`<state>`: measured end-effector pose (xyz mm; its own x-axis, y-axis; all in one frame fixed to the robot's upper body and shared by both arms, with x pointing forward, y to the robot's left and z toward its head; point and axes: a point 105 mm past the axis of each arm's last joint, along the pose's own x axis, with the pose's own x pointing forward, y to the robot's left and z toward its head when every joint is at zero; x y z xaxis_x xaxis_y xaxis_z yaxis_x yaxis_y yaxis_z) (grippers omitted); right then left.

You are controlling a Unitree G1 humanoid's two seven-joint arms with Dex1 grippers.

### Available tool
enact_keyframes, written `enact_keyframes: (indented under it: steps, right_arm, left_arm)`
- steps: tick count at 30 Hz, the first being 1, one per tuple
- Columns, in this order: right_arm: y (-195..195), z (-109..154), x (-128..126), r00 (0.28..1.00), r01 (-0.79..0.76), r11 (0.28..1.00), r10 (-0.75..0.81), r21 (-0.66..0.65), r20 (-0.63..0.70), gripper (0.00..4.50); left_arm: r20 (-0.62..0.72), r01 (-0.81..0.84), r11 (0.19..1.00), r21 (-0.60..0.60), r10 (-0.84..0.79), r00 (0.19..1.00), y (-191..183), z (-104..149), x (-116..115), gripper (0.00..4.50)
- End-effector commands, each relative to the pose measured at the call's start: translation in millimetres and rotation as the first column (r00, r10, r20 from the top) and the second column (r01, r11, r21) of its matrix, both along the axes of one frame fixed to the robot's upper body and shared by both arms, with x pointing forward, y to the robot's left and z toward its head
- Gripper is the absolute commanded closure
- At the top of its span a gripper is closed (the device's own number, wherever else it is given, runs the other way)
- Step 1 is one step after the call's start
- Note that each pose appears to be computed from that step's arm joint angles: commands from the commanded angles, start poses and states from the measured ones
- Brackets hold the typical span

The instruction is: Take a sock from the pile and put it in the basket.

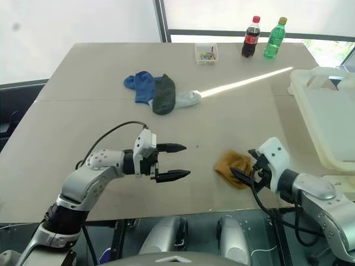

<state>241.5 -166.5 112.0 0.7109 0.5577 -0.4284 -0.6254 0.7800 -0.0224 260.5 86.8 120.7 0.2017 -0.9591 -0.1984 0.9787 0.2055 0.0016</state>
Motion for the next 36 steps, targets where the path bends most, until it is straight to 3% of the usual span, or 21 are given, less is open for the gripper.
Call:
enact_keyframes:
  steps: [1,7,15,20,22,27,32,36]
  right_arm:
    - [-5,-10,8,0.998,0.046,0.999,-0.047,-0.024,-0.046,0.03]
    - [0,-36,0,0.981,-0.016,0.999,0.009,-0.038,-0.192,0.03]
    - [6,-65,-6,0.954,-0.109,0.99,0.079,-0.088,-0.29,0.03]
    - [11,-84,-22,0.911,-0.233,0.966,0.176,-0.112,-0.373,1.38]
    - [11,-84,-20,0.912,-0.231,0.967,0.177,-0.106,-0.369,2.36]
    - [10,-63,-5,0.942,-0.153,0.988,0.143,-0.008,-0.302,4.42]
    - [3,1,25,0.994,-0.007,0.955,0.038,0.296,-0.102,4.48]
    - [-24,44,46,0.995,0.09,0.903,-0.101,0.42,0.004,4.48]
  left_arm:
    - [0.052,0.028,0.999,-0.017,-0.027,0.998,-2,9,-3,0.0]
    - [0.047,0.031,0.999,-0.019,-0.03,0.998,5,6,-5,0.0]
    - [0.051,0.005,1.0,-0.022,-0.004,0.999,6,2,-7,0.0]
    - [0.062,-0.017,0.999,-0.03,0.018,0.998,4,2,-4,0.0]
    - [0.065,-0.021,0.999,-0.032,0.023,0.998,3,2,-4,0.0]
    - [0.07,-0.029,0.999,-0.044,0.032,0.997,1,4,-1,0.0]
    - [0.094,-0.036,0.996,-0.082,0.044,0.995,-5,12,4,0.0]
    - [0.117,-0.035,0.989,-0.144,0.053,0.992,-17,26,10,0.0]
